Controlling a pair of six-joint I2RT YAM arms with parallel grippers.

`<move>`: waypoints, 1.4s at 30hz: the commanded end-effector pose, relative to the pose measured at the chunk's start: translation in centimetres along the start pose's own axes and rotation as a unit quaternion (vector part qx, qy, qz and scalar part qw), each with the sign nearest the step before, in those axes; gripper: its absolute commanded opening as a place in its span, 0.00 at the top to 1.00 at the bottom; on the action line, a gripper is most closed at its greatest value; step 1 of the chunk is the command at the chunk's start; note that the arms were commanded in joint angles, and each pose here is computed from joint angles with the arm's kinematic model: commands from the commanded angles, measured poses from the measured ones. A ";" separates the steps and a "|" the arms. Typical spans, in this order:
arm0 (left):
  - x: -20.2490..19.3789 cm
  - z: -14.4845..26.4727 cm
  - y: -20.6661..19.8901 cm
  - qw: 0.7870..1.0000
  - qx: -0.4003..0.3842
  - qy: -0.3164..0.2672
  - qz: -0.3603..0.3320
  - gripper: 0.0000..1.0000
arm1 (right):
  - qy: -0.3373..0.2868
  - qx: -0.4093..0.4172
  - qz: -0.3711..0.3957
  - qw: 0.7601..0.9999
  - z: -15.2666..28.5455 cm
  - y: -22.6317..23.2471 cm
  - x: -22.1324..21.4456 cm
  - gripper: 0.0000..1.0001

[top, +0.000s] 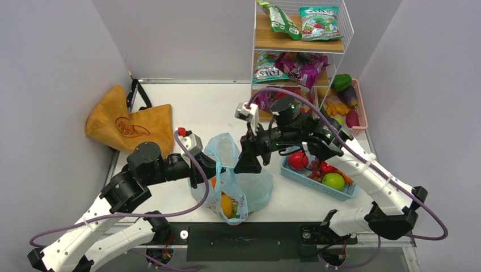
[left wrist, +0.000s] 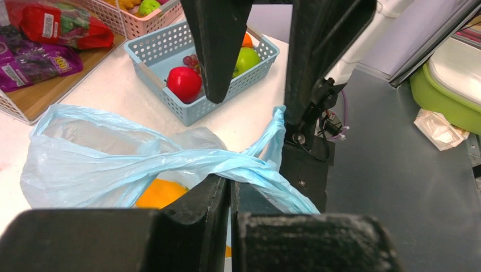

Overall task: Place the food into the grocery bag and tie it
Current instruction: Tie the grocery bag at the center of the board.

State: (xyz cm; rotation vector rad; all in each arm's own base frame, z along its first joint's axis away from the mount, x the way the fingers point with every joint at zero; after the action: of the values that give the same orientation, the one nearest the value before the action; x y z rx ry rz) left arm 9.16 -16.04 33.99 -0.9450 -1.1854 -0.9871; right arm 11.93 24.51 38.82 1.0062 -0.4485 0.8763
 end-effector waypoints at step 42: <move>1.5 1.1 -0.7 0.996 0.022 -0.080 0.026 1.00 | -0.084 0.210 -0.039 0.973 -4.6 3.1 -1.6 0.81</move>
State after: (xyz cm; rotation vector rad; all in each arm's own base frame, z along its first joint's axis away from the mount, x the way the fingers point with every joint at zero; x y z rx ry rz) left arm 7.73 -15.17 34.71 -1.0419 -1.2209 -0.8951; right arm 9.25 28.20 35.06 1.3585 -0.3362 0.7406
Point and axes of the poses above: each gripper's point midway between its finger pads, its own z axis back along the fingers, its own y axis along the line the jaws close on, x = y × z, the point moved 9 cm from there along z, back along the fingers, and after that the axes turned 9 degrees about -z, right-handed, at the moved point
